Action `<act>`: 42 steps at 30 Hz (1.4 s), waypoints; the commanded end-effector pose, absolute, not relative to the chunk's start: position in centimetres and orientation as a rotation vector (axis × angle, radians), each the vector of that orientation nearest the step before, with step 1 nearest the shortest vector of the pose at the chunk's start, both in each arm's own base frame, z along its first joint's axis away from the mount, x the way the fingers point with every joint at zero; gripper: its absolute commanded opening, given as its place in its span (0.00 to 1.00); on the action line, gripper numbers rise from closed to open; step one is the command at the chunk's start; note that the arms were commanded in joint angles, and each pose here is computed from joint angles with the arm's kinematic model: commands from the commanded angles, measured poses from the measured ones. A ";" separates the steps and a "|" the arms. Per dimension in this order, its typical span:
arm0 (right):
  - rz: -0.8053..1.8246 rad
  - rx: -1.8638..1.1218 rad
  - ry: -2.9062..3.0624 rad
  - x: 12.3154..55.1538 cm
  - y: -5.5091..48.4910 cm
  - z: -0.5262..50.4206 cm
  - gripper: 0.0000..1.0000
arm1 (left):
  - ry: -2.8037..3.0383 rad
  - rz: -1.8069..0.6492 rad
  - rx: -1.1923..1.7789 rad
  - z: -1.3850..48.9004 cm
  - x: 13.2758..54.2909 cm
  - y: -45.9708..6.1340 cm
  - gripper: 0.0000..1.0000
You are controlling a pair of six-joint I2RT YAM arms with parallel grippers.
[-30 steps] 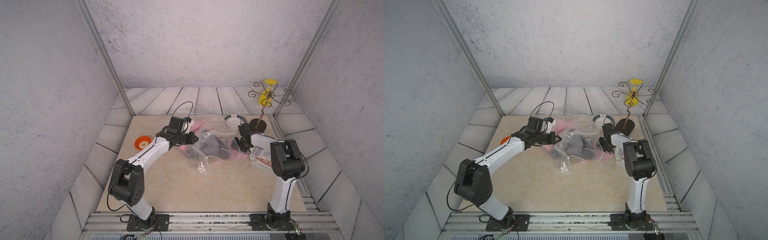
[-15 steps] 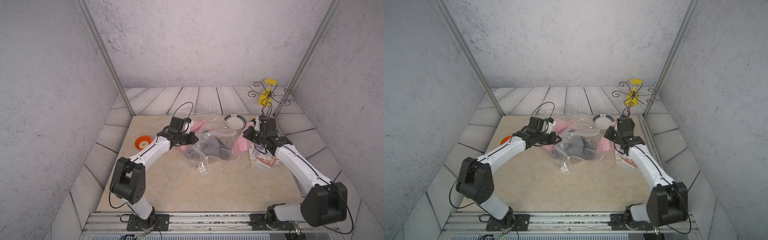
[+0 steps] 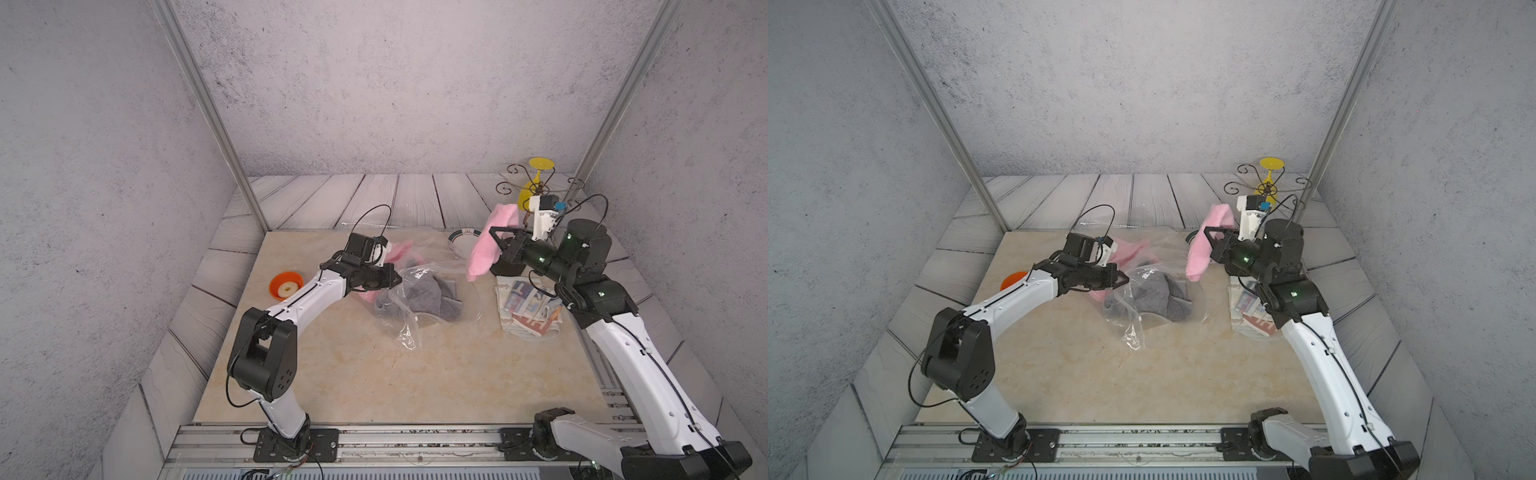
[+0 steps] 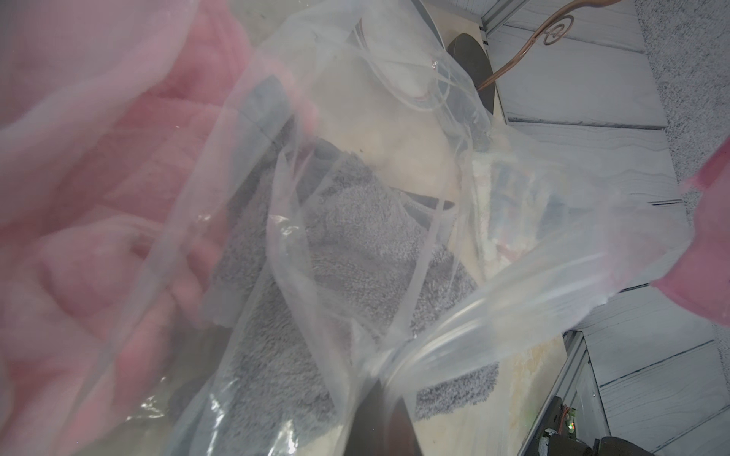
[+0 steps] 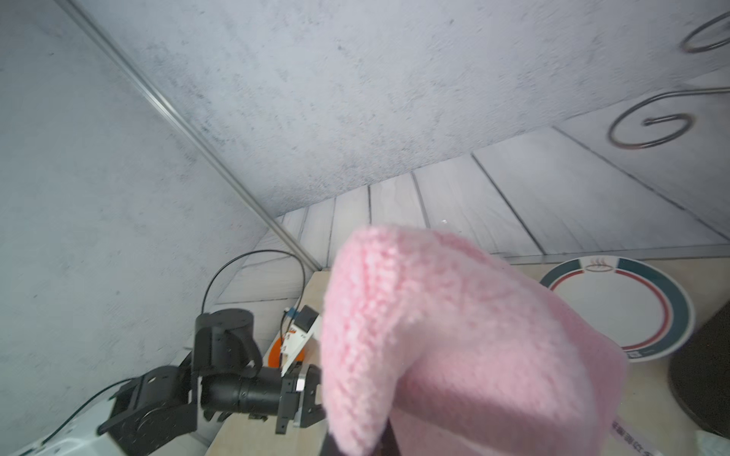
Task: Place the folded towel into the vacuum bag
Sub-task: Place the towel in the vacuum bag.
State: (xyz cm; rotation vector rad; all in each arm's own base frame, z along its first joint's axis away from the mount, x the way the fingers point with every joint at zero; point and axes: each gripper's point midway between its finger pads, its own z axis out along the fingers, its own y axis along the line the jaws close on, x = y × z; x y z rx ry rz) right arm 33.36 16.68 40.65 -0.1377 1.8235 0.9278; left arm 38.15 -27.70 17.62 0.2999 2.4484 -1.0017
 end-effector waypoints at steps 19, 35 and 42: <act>1.007 -0.264 2.432 35.8 28.0 15.7 0.01 | 2.195 -1.258 0.437 28.6 36.8 -31.7 0.00; 0.709 -0.120 2.578 36.6 24.4 10.9 0.03 | 1.963 -1.325 0.648 38.4 33.7 -31.7 0.00; 0.837 -0.244 2.459 35.2 25.6 14.3 0.01 | 2.054 -1.263 0.583 33.8 35.3 -31.8 0.00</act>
